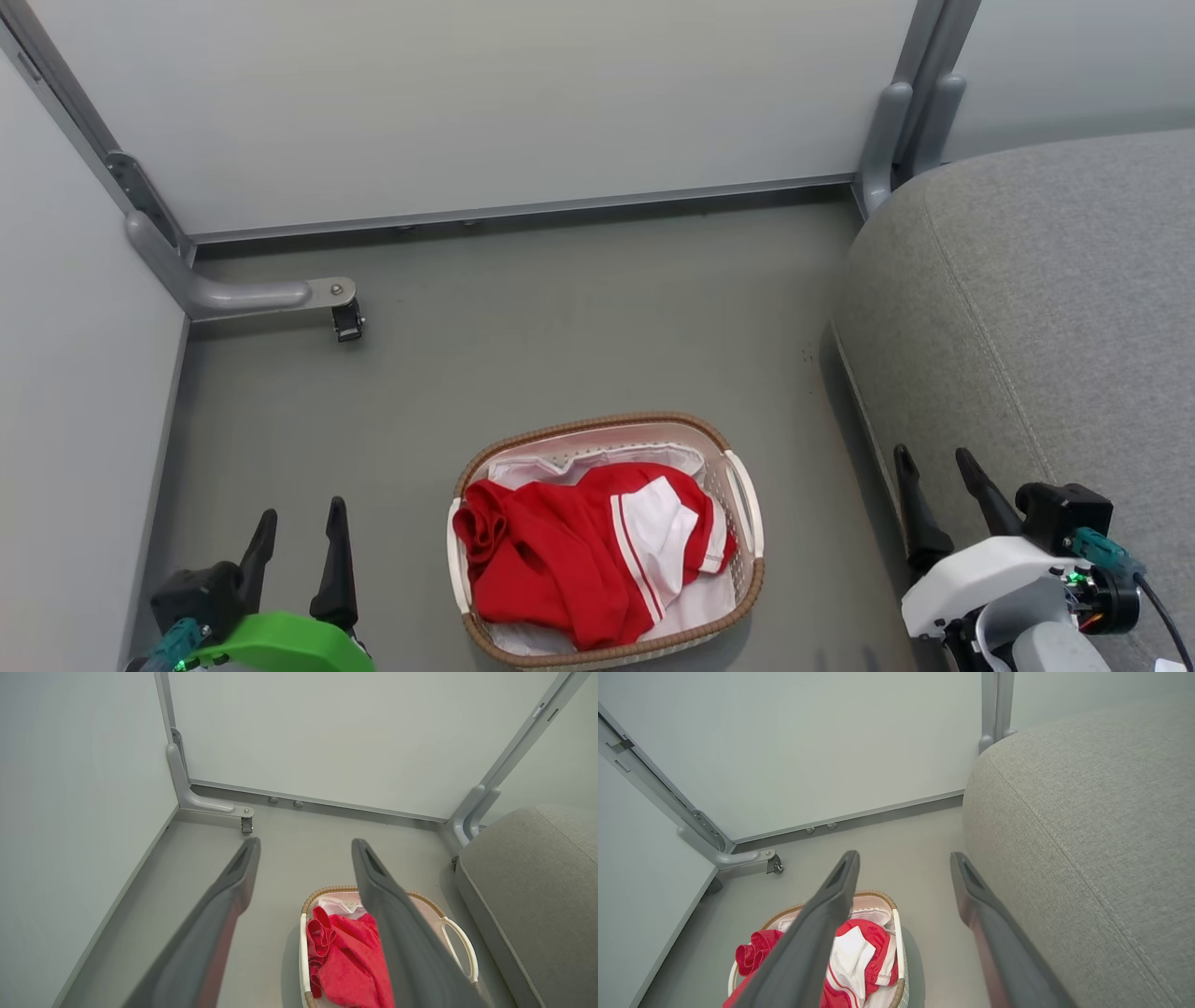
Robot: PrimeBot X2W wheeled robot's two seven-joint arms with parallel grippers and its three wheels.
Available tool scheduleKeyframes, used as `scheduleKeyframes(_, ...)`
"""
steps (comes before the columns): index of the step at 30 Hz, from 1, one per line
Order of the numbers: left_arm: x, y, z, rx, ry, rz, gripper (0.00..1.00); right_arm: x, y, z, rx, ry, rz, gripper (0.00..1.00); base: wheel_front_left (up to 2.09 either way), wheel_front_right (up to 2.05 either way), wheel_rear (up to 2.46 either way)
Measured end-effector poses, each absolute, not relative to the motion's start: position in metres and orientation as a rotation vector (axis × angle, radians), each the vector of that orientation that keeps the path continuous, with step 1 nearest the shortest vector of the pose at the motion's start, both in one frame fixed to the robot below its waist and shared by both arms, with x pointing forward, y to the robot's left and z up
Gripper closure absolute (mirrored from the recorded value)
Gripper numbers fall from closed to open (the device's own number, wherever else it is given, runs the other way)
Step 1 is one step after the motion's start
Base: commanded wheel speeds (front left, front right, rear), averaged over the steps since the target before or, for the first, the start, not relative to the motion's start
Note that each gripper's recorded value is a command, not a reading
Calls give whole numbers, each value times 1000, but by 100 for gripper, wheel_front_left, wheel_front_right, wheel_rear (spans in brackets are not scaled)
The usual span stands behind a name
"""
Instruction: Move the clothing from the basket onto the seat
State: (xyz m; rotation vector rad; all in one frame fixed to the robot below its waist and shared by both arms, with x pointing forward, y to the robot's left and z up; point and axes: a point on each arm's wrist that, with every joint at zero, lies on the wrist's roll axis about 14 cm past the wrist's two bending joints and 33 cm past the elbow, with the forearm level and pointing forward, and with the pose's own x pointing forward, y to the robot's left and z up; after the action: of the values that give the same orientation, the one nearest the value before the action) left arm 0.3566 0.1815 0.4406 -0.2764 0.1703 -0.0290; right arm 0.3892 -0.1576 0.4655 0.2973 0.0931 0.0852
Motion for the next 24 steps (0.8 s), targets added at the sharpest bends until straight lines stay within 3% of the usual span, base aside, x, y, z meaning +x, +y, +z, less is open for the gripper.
scheduleKeyframes(8,383,165,430,-262,196,-95,0,419,-148,480,246,35,127,0,0,0,0)
scheduleKeyframes(24,436,84,350,-173,417,-443,0,479,-124,478,150,-34,225,0,0,0,0)
